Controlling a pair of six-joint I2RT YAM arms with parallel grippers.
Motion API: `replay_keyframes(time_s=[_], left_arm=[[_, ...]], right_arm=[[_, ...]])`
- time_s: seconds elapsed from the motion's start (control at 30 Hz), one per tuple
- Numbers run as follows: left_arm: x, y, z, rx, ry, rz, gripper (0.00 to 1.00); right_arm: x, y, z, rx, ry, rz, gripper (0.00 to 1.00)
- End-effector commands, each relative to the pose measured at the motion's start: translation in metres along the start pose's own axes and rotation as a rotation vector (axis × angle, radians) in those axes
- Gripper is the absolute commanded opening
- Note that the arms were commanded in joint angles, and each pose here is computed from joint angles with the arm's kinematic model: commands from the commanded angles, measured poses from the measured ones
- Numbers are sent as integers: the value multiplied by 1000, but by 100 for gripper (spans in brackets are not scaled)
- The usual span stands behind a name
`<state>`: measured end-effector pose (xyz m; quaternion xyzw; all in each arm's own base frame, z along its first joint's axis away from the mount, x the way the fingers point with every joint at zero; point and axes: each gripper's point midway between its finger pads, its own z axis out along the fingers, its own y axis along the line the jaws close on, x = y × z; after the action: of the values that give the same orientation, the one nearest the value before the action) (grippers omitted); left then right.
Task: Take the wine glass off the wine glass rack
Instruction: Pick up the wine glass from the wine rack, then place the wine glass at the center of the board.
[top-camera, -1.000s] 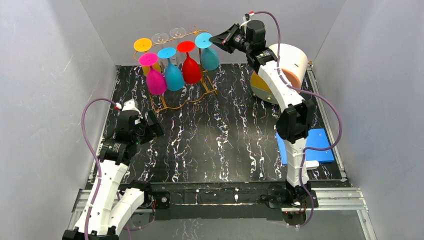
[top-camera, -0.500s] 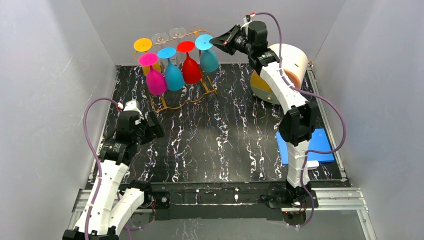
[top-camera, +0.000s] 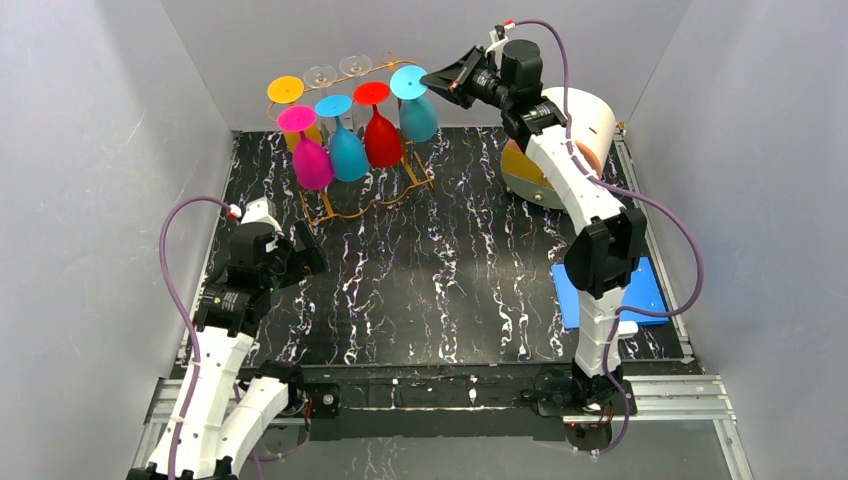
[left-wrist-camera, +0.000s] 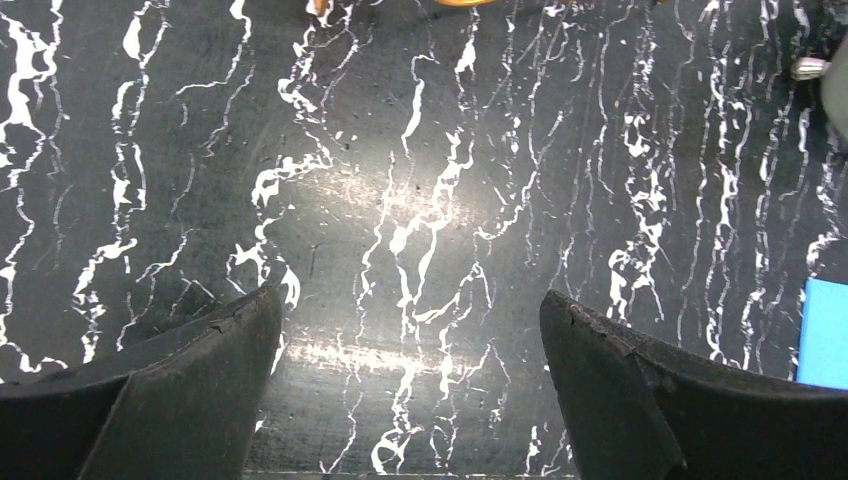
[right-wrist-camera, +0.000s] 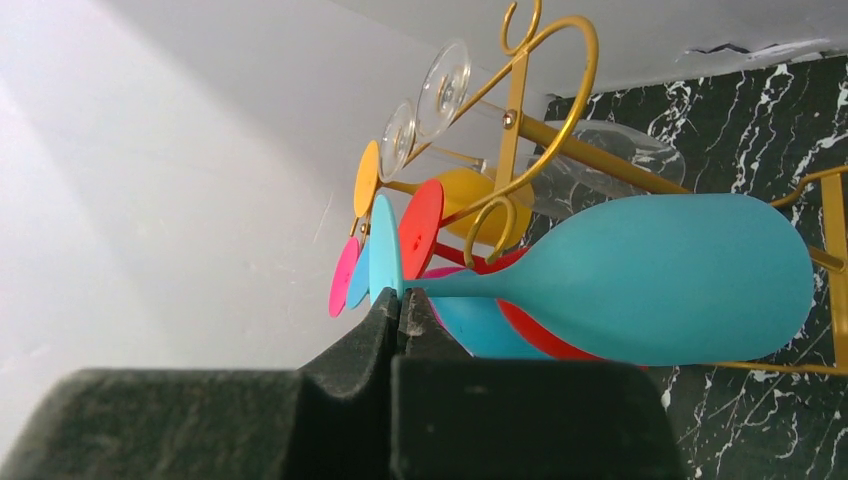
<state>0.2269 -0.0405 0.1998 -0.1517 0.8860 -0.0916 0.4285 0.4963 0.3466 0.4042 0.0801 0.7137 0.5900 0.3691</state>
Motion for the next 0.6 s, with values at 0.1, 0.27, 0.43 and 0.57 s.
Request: replay_keyframes(time_s=[0.1, 0.27, 0.43, 0.57], left_arm=[[-8, -29, -11, 150, -19, -26, 98], [-10, -45, -18, 243, -16, -18, 98], [-11, -66, -25, 354, 16, 17, 98], [-8, -88, -32, 493, 29, 14, 98]], right_arm=[[-3, 51, -34, -90, -37, -91, 1], [7, 49, -54, -98, -46, -124, 1], [26, 39, -79, -93, -37, -211, 1], [54, 40, -103, -180, 5, -278, 1]])
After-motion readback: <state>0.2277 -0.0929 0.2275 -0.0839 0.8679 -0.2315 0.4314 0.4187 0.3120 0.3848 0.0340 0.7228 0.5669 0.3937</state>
